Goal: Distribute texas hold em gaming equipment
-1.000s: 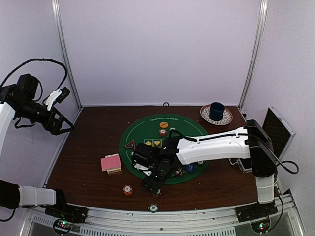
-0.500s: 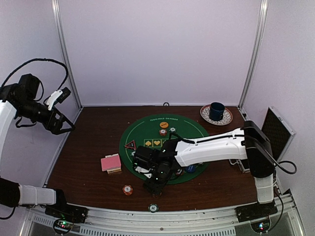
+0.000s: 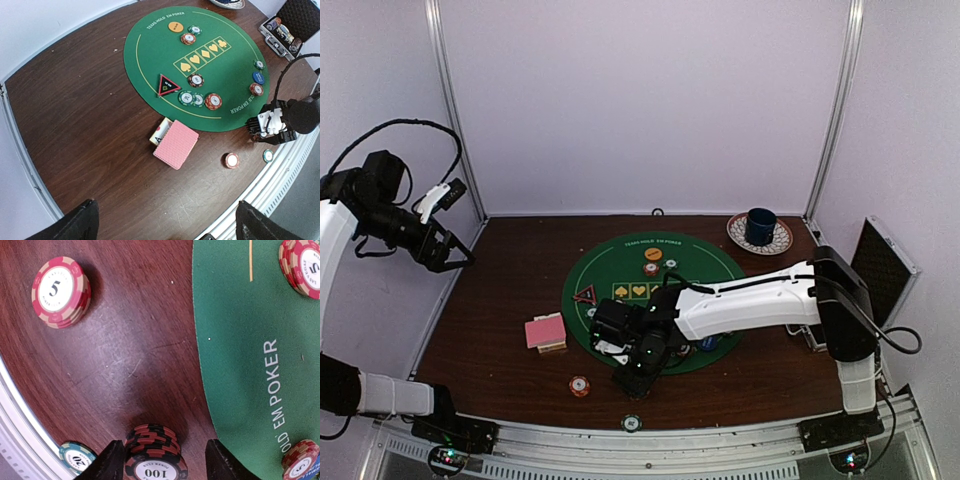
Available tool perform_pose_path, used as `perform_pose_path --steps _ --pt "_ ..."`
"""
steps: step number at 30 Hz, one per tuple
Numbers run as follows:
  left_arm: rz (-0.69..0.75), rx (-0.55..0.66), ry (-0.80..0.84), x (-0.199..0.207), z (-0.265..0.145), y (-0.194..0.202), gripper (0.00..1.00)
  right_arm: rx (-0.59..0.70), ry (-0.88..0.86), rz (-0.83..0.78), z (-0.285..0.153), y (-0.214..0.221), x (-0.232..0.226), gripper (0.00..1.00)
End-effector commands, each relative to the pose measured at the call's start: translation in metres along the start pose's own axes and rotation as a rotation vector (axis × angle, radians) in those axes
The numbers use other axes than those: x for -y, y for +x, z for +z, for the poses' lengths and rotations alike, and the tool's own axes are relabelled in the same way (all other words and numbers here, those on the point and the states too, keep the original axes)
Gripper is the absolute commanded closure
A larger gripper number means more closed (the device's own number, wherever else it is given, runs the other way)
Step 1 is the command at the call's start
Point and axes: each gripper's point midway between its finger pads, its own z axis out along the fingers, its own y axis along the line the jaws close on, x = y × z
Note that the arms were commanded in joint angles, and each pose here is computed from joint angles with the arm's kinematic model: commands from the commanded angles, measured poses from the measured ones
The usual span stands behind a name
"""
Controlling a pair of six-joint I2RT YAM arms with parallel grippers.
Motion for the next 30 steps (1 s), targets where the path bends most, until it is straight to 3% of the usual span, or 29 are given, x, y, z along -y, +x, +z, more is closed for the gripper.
perform_pose_path --steps 1,13,30 --pt "-0.012 0.008 0.018 0.002 0.0 -0.003 0.02 -0.037 -0.001 -0.009 0.011 0.01 0.002 0.42" --pt "-0.002 0.011 0.011 0.003 -0.002 -0.001 0.02 -0.035 -0.034 -0.02 0.003 0.014 -0.004 0.33" --pt "0.0 0.013 0.009 0.003 -0.003 -0.002 0.02 -0.011 -0.038 -0.036 -0.009 0.009 -0.009 0.46"
